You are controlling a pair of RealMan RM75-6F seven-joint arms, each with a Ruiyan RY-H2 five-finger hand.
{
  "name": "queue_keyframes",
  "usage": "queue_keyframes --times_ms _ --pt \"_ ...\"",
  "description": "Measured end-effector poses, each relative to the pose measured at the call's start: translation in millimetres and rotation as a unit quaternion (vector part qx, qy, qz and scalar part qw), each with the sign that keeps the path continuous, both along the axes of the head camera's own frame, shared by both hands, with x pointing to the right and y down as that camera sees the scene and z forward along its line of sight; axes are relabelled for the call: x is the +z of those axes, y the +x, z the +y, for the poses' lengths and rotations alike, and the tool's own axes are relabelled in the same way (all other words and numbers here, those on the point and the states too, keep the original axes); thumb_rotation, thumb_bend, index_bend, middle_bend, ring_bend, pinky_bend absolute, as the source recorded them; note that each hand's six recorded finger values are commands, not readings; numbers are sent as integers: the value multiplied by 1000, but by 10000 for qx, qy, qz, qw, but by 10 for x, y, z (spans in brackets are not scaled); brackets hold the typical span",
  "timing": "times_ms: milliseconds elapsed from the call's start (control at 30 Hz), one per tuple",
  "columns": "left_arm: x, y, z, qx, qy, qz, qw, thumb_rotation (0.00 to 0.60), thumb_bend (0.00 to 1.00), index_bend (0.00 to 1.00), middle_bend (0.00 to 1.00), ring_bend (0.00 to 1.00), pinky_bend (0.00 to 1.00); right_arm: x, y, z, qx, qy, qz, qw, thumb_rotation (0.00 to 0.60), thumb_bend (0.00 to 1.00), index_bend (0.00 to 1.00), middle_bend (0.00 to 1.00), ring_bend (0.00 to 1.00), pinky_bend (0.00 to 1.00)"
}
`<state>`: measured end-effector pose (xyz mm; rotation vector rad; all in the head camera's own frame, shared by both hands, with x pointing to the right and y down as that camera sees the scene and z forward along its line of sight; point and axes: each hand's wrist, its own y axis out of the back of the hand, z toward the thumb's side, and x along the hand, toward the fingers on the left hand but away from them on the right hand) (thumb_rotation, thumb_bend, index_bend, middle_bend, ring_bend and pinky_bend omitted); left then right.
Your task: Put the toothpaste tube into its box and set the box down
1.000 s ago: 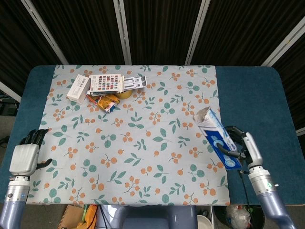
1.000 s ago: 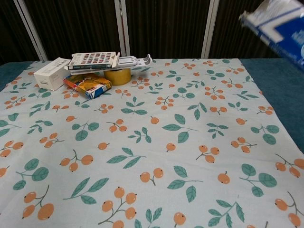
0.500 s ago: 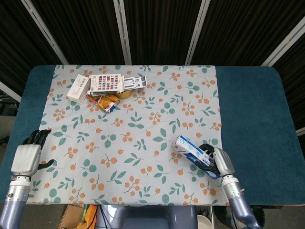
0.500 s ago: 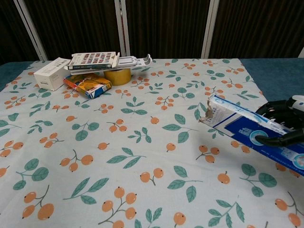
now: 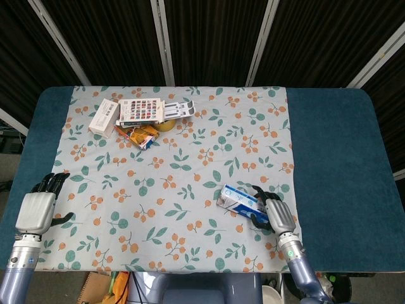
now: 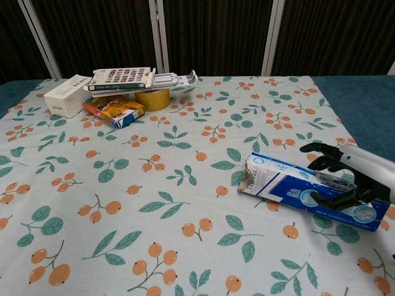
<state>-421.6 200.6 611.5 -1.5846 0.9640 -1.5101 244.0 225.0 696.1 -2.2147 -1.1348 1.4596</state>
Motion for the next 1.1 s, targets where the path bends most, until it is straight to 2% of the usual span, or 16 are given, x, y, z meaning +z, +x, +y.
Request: queue_keyframes --times_ms 167,300,467,633,800,967,1100 --pt "-22 -10 -3 16 8 -9 10000 600 0 107 102 80 209 -47 -46 2 -294 -46 144 9995 600 383 0 73 0 0" --pt "-119 -26 -50 81 158 -27 9998 600 0 102 85 57 180 -203 74 -99 -588 170 427 9972 600 382 0 71 0 0" --pt "-274 -77 -83 214 387 -93 9990 600 0 98 70 57 168 -529 425 -249 -780 516 848 9920 600 382 0 70 0 0" --pt "-402 -174 -46 356 522 -265 9977 600 0 77 25 18 133 -927 918 -289 -845 856 1330 9838 600 375 0 33 0 0" --pt "-475 -301 61 507 515 -511 9961 600 0 26 0 0 65 -1225 1316 -142 -979 1183 1800 9716 600 369 0 0 0 0" --pt "-487 -369 149 413 483 -571 9963 600 0 5 0 0 62 -1408 1690 126 -1156 1420 2367 9542 600 369 0 0 0 0" --pt "-492 -341 160 411 560 -544 9961 600 0 0 0 0 27 -1527 1801 225 -986 1612 2383 9526 600 369 0 0 0 0"
